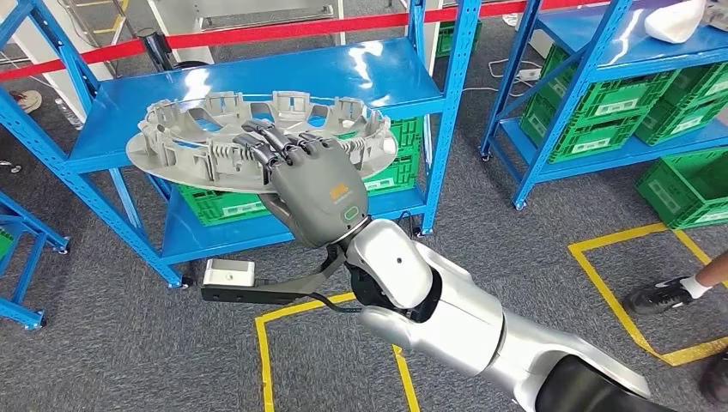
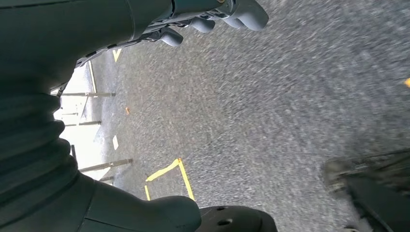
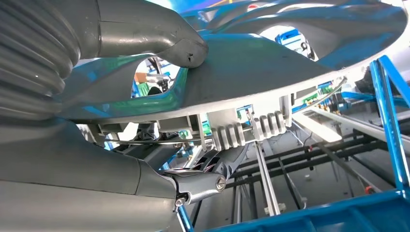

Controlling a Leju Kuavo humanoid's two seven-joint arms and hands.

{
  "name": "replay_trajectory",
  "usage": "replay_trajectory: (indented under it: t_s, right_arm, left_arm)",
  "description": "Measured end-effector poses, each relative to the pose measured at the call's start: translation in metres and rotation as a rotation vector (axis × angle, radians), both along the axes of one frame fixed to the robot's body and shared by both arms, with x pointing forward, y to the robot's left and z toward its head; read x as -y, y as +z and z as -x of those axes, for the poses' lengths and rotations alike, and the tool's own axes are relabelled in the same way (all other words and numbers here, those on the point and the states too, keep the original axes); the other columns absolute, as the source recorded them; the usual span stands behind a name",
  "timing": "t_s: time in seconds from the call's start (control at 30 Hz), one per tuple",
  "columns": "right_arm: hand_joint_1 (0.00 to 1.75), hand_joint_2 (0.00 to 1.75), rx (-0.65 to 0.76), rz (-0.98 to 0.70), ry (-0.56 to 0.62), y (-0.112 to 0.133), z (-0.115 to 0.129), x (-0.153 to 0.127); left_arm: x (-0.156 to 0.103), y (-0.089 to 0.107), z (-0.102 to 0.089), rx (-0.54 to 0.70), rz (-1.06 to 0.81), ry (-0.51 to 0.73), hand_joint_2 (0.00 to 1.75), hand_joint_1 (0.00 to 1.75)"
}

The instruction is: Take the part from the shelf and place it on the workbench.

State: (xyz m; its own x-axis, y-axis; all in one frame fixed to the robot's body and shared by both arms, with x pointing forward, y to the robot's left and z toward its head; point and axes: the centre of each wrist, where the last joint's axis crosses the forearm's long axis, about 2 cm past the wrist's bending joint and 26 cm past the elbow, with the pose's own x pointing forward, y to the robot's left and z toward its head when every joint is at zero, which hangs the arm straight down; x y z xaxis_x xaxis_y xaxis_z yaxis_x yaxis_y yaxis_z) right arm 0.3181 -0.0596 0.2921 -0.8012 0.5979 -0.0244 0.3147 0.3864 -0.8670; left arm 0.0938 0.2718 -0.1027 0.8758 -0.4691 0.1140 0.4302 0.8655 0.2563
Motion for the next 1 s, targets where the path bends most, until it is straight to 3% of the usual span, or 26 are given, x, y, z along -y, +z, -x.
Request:
replay_trajectory:
  t_s: [1.0]
  right_arm:
    - [1.75,1.75,0.015,0.014,0.014,0.007,0.007,-0.013]
  left_arm:
    - [-0.003,-0.001,0.003,0.005,0.0,0.013,1.75,0.0]
